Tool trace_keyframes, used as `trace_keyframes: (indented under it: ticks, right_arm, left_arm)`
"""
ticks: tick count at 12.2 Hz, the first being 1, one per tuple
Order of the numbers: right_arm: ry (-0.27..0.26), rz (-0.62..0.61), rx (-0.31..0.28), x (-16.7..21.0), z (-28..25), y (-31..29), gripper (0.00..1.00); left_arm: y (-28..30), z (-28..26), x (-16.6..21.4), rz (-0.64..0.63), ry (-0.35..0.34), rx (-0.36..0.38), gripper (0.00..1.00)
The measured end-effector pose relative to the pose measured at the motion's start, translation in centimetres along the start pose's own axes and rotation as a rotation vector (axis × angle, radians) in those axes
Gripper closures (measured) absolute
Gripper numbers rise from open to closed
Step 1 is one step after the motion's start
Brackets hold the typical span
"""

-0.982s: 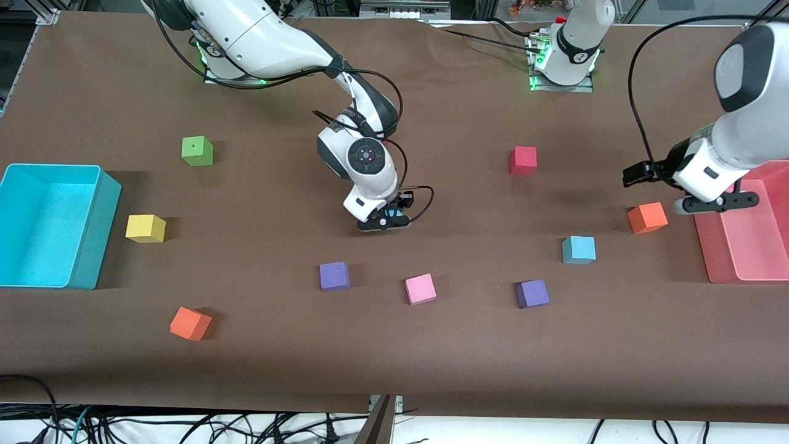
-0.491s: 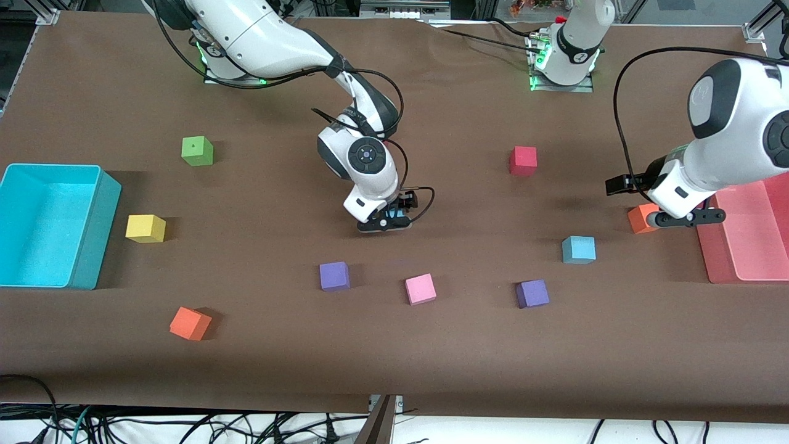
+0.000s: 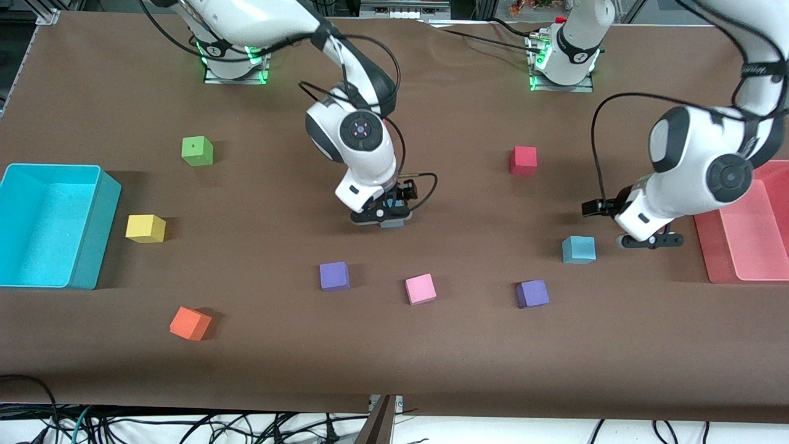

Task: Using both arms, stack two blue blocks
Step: 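Place the blue cube with the right gripper while the left gripper grasps another, then open the right gripper and draw it back from the placed blue cube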

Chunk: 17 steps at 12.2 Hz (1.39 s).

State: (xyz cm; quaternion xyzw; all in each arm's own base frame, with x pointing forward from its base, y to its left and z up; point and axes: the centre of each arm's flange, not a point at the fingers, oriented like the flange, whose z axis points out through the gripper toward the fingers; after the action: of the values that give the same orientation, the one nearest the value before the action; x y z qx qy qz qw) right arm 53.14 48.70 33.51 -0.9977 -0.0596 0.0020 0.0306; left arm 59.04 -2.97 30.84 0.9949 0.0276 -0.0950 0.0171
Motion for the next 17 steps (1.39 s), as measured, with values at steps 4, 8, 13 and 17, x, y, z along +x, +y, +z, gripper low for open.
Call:
trace_keyframes:
  ticks: [4, 8, 13, 17]
  right_arm:
    - [-0.05, -0.142, -0.038, -0.3, -7.8, 3.7, 0.0]
    - [-0.156, -0.319, 0.082, -0.7, -12.2, 7.3, 0.0]
    - [-0.244, -0.516, 0.312, -2.8, -9.6, 14.1, 0.0]
    - [-0.135, -0.622, 0.45, -3.5, -4.5, 16.9, 0.0]
  left_arm:
    - [0.9, 4.2, 1.8, 0.027, 0.045, -0.012, 0.0]
    - [0.9, 5.0, 2.7, 0.093, 0.106, -0.016, 0.0]
    - [0.8, 6.6, 3.1, 0.138, 0.118, -0.007, 0.0]
    - [0.8, 7.6, 3.2, 0.15, 0.107, 0.001, 0.0]
